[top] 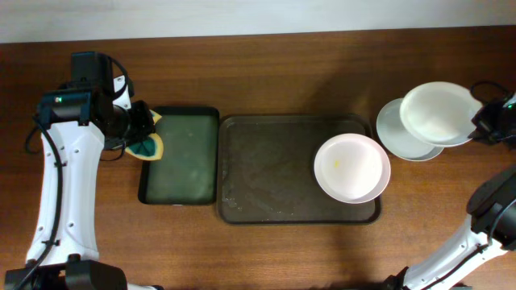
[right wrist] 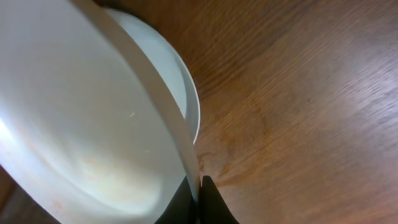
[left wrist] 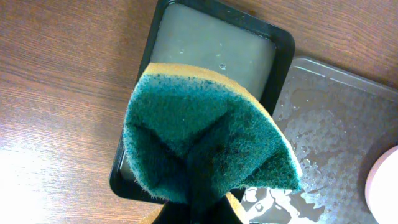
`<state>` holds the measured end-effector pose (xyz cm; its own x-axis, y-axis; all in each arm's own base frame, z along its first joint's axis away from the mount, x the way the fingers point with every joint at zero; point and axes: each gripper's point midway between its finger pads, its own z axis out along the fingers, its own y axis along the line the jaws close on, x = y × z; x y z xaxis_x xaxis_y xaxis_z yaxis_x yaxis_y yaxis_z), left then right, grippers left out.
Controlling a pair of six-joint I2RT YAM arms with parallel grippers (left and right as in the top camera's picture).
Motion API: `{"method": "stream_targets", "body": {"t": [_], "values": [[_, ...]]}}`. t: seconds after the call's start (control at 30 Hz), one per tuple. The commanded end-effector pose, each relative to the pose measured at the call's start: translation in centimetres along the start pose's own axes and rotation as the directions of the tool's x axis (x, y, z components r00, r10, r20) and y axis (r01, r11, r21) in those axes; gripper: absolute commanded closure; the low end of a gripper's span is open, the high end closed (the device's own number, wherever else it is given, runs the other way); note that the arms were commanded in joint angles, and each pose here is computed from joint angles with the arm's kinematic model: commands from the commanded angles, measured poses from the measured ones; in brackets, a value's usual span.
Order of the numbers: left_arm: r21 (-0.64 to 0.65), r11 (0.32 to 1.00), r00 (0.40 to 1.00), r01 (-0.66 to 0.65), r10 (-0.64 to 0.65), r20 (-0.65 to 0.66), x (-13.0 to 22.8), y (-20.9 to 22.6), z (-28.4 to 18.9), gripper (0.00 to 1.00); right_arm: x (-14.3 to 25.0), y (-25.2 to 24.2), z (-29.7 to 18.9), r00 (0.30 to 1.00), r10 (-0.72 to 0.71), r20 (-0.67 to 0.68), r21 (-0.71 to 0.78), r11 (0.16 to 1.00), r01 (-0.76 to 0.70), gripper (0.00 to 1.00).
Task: Clean dirty plates on tray and stack at the side
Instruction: 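Move the right gripper to the second white plate rim and grip it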
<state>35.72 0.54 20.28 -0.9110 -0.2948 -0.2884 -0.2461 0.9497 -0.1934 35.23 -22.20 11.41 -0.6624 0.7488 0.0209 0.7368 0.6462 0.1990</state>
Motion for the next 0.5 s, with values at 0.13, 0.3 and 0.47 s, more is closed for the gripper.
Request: {"method": "stream_targets", "body": {"t": [0.13, 0.3, 0.47], "values": [[0.003, 1.000, 1.000, -0.014, 0.014, -0.002, -0.1, 0.0, 0.2, 1.00, 1.5, 0.7, 3.2, 0.999, -0.049, -0.019, 0.016, 0.999, 0.050, 0.95], [0.004, 1.000, 1.000, -0.015, 0.015, 0.002, -0.2, 0.0, 0.2, 1.00, 1.1, 1.5, 3.7, 0.994, -0.108, 0.001, -0.006, 0.994, 0.108, 0.82], [0.004, 1.000, 1.000, -0.015, 0.015, 0.002, -0.2, 0.0, 0.2, 1.00, 1.9, 3.9, 3.1, 0.986, -0.165, -0.018, -0.149, 0.976, 0.160, 0.51]]}}
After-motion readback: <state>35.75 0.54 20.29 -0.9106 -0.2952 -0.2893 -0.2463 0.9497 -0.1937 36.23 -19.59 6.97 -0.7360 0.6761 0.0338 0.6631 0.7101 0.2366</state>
